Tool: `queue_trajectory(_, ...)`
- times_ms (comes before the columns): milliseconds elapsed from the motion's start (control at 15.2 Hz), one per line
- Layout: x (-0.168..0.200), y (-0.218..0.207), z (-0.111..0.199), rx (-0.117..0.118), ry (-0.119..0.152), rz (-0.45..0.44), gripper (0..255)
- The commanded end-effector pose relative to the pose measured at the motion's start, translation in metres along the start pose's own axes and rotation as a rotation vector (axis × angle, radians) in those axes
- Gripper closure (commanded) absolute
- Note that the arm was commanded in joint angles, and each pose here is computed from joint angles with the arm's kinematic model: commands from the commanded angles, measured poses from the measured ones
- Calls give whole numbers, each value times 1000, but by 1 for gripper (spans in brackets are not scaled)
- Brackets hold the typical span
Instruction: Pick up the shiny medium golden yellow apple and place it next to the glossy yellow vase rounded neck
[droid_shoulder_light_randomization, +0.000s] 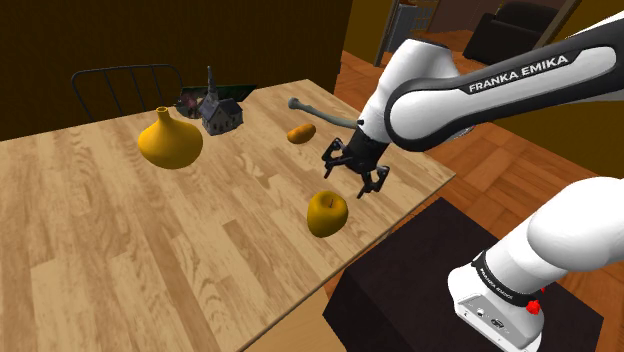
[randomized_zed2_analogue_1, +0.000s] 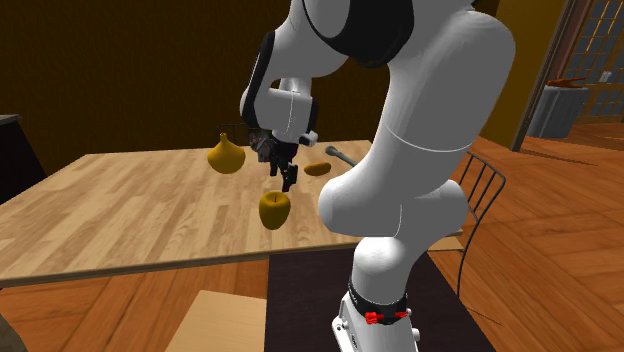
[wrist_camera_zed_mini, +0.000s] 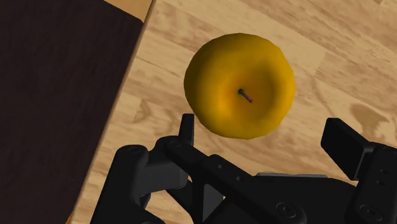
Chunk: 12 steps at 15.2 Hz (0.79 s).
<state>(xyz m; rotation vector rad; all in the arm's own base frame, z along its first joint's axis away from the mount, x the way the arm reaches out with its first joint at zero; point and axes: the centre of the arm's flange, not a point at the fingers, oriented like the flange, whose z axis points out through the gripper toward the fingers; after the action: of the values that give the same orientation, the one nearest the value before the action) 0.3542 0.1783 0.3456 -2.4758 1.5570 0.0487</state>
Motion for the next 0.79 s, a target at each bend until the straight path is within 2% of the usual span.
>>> queue_trajectory(0,0,-3,11,5,1,19,0)
queue_trajectory(330,0,-3,40,5,1,19,0)
queue_trajectory(726,0,-3,40,5,1,19,0)
